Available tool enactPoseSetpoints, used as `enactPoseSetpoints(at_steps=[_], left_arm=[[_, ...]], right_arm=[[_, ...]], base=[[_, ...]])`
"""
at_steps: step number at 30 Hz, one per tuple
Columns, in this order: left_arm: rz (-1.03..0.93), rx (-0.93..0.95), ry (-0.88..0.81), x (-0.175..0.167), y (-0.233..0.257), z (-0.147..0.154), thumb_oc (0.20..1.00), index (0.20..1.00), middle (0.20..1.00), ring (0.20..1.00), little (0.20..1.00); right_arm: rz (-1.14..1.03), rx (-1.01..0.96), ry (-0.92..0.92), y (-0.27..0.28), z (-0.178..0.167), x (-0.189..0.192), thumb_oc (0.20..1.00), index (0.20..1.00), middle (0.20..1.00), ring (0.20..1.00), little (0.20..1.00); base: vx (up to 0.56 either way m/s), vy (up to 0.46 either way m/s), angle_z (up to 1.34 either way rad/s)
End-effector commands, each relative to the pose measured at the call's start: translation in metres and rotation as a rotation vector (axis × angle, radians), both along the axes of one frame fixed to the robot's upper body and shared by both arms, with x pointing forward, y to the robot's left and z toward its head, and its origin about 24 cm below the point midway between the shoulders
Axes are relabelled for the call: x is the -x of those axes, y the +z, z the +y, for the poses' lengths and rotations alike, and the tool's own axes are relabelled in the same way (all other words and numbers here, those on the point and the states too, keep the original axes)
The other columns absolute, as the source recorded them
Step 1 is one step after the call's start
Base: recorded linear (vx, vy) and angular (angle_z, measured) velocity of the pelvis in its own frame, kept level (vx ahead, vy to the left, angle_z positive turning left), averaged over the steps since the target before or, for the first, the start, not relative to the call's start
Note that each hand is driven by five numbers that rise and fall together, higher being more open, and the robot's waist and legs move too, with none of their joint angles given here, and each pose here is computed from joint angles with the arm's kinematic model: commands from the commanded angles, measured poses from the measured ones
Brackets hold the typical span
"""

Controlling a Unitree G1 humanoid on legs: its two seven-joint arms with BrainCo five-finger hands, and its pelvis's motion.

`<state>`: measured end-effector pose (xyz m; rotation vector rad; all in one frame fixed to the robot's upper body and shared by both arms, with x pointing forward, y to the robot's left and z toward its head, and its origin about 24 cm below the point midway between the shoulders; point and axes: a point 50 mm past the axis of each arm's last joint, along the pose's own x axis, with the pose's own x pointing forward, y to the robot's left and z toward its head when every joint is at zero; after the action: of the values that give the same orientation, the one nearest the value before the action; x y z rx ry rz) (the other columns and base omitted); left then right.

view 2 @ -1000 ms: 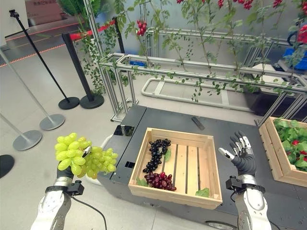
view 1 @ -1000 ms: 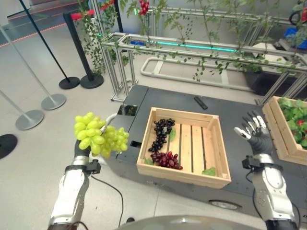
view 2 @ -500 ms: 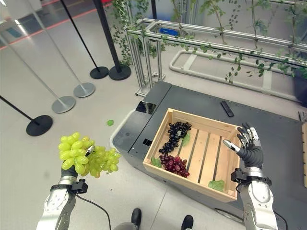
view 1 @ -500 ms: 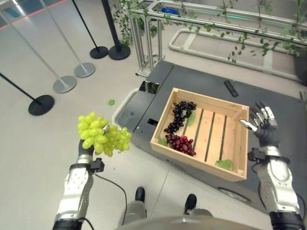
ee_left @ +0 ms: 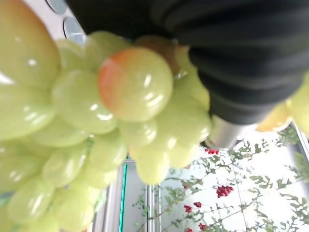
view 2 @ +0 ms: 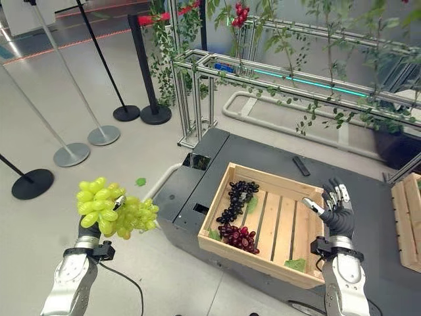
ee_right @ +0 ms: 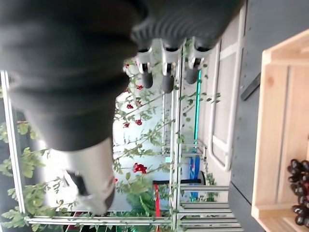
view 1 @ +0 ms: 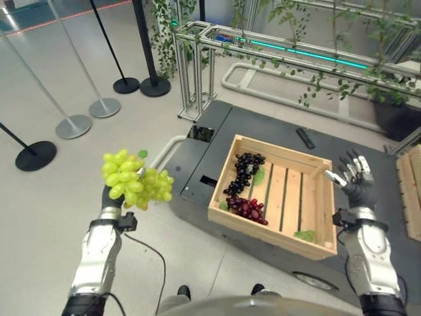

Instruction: Pick up the fruits from the basket on one side to the basket on the other side

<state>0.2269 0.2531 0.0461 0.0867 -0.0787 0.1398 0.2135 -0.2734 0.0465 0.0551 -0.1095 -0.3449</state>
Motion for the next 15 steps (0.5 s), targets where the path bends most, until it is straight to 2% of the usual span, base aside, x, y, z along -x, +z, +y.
enactPoseSetpoints(at_steps=[1,5,8,11,15], left_arm=[[-0.199,-0.073,0.038,-0.01,0.04,0.01,0.2,0.2,0.2,0.2,0.2],[-0.2,-0.075,0.031,-0.007,0.039,0.008,0.2,0.2,0.2,0.2,0.2],[-0.17,-0.003,0.042,-0.006,0.027,0.001,0.2,0.2,0.2,0.2,0.2],[-0.19,-0.085,-0.007,-0.006,0.035,-0.006,0.2,0.2,0.2,0.2,0.2],[-0.189,-0.065,-0.02,-0.008,0.034,-0.008,0.2,0.2,0.2,0.2,0.2]], right_arm=[[-0.109,0.059,0.066,0.023,0.01,-0.011,1.0,1.0,1.0,1.0,1.0],[-0.101,0.07,0.097,0.023,0.014,-0.01,1.0,1.0,1.0,1.0,1.0],[-0.092,0.066,0.102,0.021,0.014,-0.009,1.0,1.0,1.0,1.0,1.0],[-0.095,0.062,0.081,0.02,0.01,-0.006,1.0,1.0,1.0,1.0,1.0],[-0.107,0.079,0.088,0.023,0.009,-0.002,1.0,1.0,1.0,1.0,1.0]], base=[[-0.16,0.005,0.05],[-0.04,-0.154,-0.61],[0.03,-0.133,-0.1],[0.02,-0.109,-0.06],[0.01,-0.072,0.15]])
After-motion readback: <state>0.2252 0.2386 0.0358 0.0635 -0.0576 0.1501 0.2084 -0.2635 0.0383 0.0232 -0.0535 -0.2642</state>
